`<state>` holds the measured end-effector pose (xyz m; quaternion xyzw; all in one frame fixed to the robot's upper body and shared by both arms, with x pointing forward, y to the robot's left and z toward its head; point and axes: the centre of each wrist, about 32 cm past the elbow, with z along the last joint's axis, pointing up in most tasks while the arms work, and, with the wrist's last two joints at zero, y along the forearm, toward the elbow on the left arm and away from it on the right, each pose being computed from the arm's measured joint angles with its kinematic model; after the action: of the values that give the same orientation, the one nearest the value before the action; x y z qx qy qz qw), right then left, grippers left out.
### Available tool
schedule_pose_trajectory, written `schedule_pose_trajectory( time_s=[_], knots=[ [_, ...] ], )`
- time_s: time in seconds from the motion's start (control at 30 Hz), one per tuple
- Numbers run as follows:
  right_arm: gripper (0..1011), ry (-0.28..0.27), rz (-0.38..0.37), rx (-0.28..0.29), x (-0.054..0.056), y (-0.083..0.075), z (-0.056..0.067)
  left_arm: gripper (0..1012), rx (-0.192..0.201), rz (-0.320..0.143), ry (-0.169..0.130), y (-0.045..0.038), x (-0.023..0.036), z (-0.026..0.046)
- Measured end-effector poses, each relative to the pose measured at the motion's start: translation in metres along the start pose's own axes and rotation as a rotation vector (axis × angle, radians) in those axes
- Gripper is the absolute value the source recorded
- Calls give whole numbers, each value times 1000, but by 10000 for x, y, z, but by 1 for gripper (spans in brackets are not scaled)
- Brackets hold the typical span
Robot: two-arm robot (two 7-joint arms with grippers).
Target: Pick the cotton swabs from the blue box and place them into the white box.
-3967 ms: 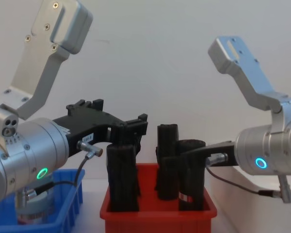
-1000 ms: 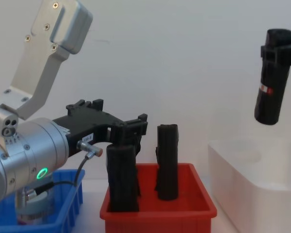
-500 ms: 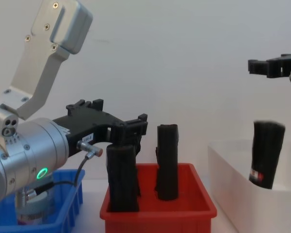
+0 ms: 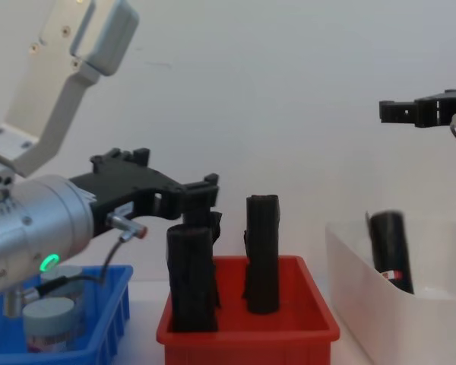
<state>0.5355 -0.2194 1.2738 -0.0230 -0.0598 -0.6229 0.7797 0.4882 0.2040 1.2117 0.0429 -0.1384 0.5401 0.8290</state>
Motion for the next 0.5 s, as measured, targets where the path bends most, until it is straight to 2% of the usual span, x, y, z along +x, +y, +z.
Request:
schedule_pose_trajectory(
  time_s=[0.23, 0.33, 0.5],
  knots=[
    [1001, 0, 1, -3, -3, 3, -4, 1000, 34, 57, -39, 126, 81, 76],
    [1001, 0, 2, -4, -3, 4, -4, 1000, 54, 90, -54, 217, 122, 106],
    [1001, 1, 2, -5, -4, 6, -4, 1000, 103, 147, -55, 384, 185, 134]
  ],
)
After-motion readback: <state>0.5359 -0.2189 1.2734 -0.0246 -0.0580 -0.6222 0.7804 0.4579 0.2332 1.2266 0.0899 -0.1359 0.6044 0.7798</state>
